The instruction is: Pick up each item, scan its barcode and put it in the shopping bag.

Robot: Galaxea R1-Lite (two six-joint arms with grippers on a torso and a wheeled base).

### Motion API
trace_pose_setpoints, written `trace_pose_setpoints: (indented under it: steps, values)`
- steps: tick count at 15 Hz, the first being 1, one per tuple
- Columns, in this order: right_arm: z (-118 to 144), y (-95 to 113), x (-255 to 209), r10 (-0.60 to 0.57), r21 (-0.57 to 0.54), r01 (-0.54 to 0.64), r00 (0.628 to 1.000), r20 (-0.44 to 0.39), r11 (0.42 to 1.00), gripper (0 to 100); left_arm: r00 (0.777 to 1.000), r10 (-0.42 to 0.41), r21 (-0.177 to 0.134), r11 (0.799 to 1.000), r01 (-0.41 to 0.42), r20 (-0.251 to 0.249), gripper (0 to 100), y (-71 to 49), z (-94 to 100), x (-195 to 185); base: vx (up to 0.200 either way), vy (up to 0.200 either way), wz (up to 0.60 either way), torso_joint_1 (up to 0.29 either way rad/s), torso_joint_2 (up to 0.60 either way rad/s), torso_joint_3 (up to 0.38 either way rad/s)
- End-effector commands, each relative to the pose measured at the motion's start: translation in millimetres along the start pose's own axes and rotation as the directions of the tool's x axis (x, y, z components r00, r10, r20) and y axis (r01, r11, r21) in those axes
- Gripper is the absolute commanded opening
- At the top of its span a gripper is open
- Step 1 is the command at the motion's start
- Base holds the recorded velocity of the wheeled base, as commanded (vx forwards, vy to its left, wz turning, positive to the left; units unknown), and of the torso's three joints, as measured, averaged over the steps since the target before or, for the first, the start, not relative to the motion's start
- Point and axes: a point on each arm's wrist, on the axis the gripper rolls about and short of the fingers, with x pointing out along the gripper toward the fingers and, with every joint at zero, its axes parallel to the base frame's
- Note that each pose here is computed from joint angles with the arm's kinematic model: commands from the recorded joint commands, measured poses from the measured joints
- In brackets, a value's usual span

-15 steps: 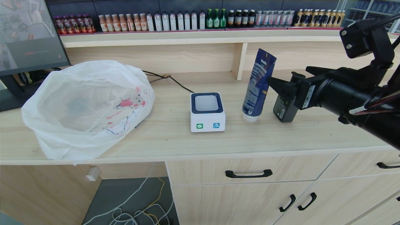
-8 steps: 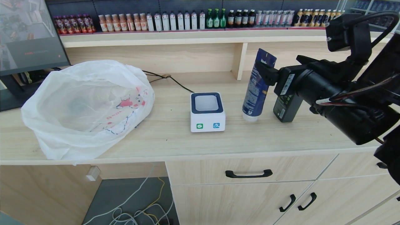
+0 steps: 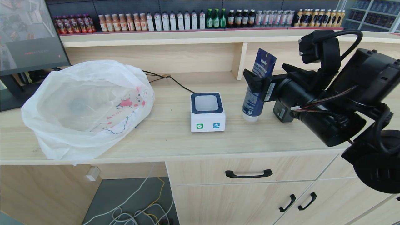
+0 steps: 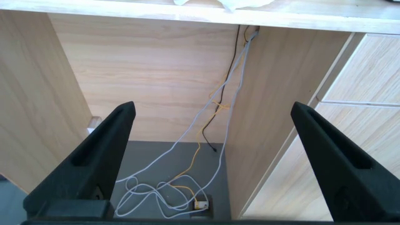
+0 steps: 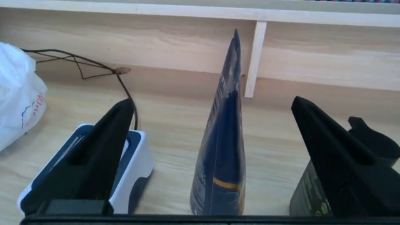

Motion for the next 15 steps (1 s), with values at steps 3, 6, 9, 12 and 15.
trace_pose_setpoints:
  steps: [3, 6, 9, 12, 15]
  values:
    - [-9.3, 1.1, 5.5, -0.052, 0.022, 0.052, 0.998, -0.028, 0.998, 100, 1.000, 0.000, 0.000, 1.000, 0.000, 0.000, 100, 0.0, 0.0, 0.0, 0.000, 0.000, 0.00, 0.000, 0.00, 0.000]
    - [-14.6, 2.7, 9.4, -0.053, 0.061, 0.056, 0.998, -0.038, 0.997, 100, 1.000, -0.001, 0.000, 1.000, 0.001, 0.000, 100, 0.0, 0.0, 0.0, 0.000, 0.000, 0.00, 0.000, 0.00, 0.000]
    - [-17.3, 6.3, 18.1, -0.054, 0.075, 0.056, 0.998, -0.033, 0.996, 100, 1.000, 0.000, 0.000, 1.000, 0.000, 0.000, 100, 0.0, 0.0, 0.0, 0.000, 0.000, 0.00, 0.000, 0.00, 0.000]
    - [-22.5, 9.8, 25.6, -0.052, 0.078, 0.055, 0.998, -0.036, 0.995, 100, 1.000, 0.000, 0.000, 1.000, 0.000, 0.000, 100, 0.0, 0.0, 0.0, 0.000, 0.000, 0.00, 0.000, 0.00, 0.000]
    - [-28.0, 8.0, 29.5, -0.062, 0.099, 0.066, 0.997, -0.038, 0.993, 100, 1.000, 0.000, 0.000, 1.000, 0.000, 0.000, 100, 0.0, 0.0, 0.0, 0.000, 0.000, 0.00, 0.000, 0.00, 0.000]
